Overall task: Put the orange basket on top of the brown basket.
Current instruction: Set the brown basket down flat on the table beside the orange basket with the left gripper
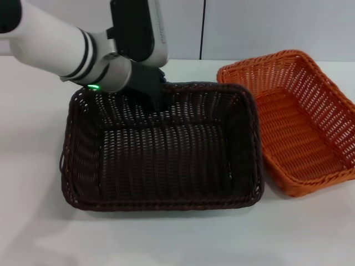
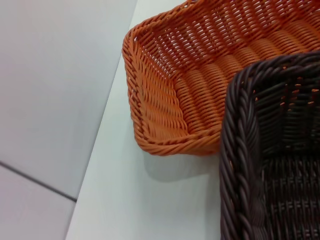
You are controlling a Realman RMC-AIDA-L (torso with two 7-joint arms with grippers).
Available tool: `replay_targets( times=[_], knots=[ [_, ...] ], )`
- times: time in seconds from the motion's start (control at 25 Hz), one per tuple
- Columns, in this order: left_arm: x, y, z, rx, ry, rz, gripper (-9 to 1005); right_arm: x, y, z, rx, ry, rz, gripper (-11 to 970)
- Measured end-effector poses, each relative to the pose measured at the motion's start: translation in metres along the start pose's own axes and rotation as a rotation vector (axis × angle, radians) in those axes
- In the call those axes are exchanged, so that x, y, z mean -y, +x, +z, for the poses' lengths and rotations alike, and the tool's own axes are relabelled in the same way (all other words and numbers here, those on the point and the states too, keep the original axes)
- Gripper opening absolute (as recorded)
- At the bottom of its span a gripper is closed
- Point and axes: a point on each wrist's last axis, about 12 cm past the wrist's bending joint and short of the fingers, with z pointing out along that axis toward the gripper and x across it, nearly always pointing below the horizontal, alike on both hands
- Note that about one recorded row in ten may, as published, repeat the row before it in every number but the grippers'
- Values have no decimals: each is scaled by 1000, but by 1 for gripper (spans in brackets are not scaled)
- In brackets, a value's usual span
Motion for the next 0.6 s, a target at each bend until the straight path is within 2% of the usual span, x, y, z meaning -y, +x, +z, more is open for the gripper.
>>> replay_targets(
  times=[0.28,0.6],
  knots=[
    [1,-8,15,14,-27,17,298,3,0,0,-1,-7,-16,784],
    [-3,-16,21,66,-100,2,298,4,1,1,-2,-17,-26,784]
  ],
)
